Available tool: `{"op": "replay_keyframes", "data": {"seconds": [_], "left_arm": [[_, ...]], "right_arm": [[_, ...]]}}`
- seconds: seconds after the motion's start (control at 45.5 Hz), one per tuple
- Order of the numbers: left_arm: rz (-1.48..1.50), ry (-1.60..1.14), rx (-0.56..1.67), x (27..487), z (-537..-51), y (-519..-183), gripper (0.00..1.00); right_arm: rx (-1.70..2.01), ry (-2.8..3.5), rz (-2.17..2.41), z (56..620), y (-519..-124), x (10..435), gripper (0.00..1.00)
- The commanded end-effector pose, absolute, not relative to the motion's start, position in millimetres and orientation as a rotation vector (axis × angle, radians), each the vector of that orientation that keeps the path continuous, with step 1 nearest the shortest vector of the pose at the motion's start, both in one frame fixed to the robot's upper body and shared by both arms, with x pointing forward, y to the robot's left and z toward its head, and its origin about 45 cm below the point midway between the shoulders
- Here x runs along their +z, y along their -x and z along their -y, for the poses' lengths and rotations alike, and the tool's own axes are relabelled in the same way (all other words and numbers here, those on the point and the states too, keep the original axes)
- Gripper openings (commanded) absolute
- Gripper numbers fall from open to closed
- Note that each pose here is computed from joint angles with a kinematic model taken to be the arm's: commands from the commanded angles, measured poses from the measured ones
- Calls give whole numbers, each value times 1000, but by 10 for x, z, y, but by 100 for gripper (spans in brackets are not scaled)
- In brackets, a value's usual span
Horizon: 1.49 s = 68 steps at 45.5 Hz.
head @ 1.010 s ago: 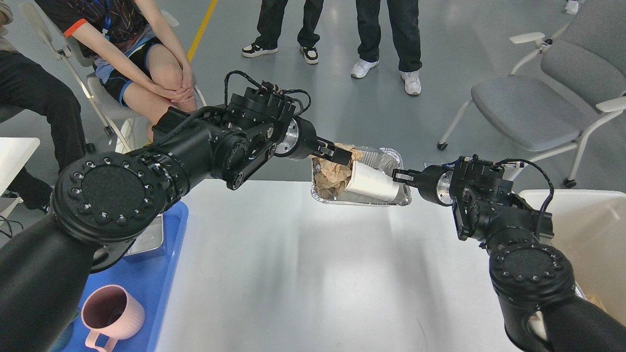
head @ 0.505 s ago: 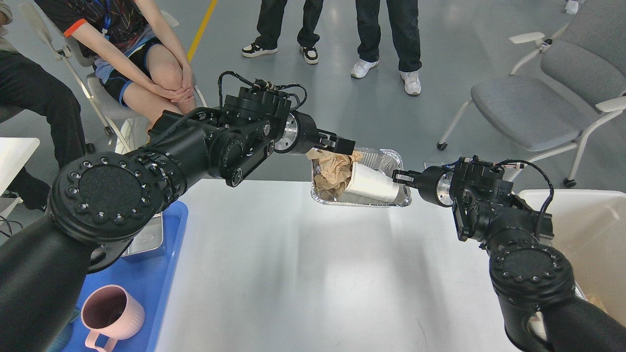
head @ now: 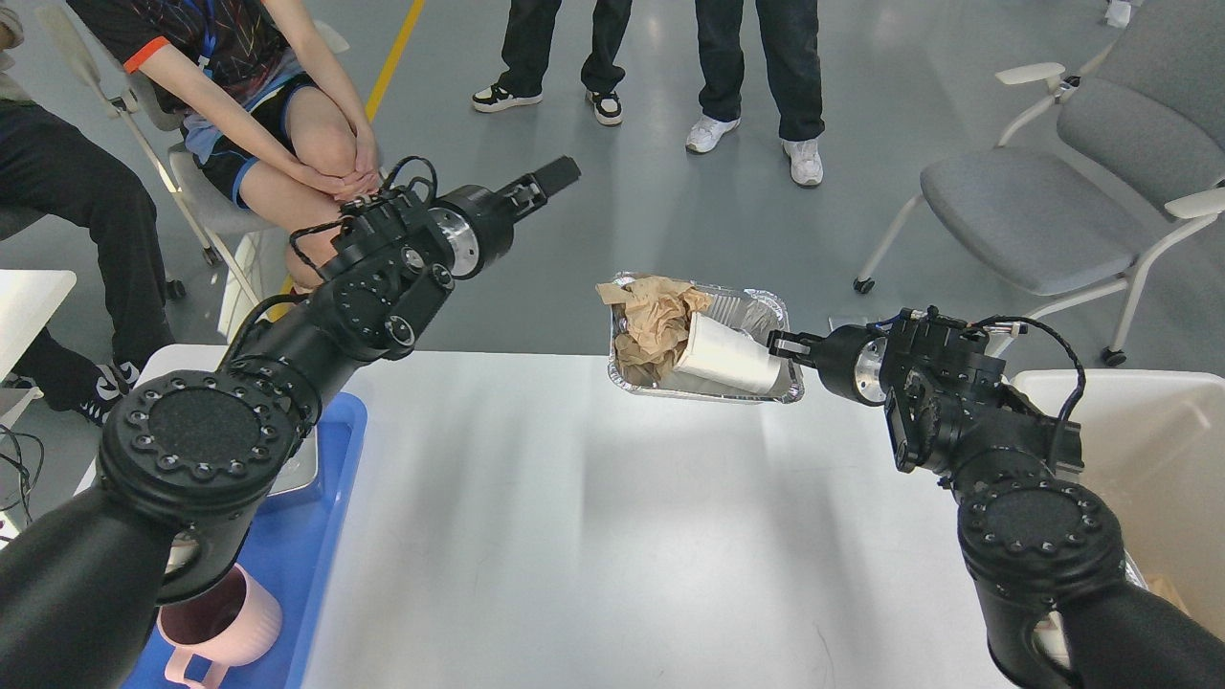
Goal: Tidy desktop
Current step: 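Carry the foil tray with the right gripper to the white bin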
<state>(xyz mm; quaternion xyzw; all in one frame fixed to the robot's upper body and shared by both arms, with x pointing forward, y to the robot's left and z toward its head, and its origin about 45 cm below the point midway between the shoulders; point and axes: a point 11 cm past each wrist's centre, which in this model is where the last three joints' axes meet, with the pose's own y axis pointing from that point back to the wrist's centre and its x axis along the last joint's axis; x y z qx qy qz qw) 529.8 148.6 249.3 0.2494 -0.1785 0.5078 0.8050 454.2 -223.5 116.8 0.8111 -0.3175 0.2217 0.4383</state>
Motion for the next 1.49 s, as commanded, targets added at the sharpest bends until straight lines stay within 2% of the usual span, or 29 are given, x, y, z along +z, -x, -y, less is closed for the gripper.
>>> {"op": "replay_keyframes", "data": {"seconds": [0.0, 0.242, 0.461, 0.703, 0.988, 1.098, 1.471], "left_arm": [[150, -336, 1281, 2446, -1789, -5321, 97], [-177, -108, 1479, 2021, -2457, -5157, 96], [-342, 221, 1378, 1826, -2577, -4939, 97], [-341, 342, 1410, 1879, -2707, -4921, 97], [-328, 357, 1422, 1875, -2724, -4908, 97], [-349, 341, 1442, 1731, -2794, -4826, 97], [-352, 339, 1452, 1714, -2808, -4818, 97]], "right_arm": [[542, -2018, 788, 2242, -4521, 1138, 0], [518, -2026, 807, 2268, -4490, 1097, 0], [474, -2054, 853, 2284, -4464, 1066, 0], [400, -2056, 927, 2467, -4385, 971, 0], [240, -1928, 1156, 3477, -4112, 808, 0], [187, -1826, 1233, 4067, -3903, 793, 0], [-28, -1515, 1530, 5467, -3142, 893, 0]]}}
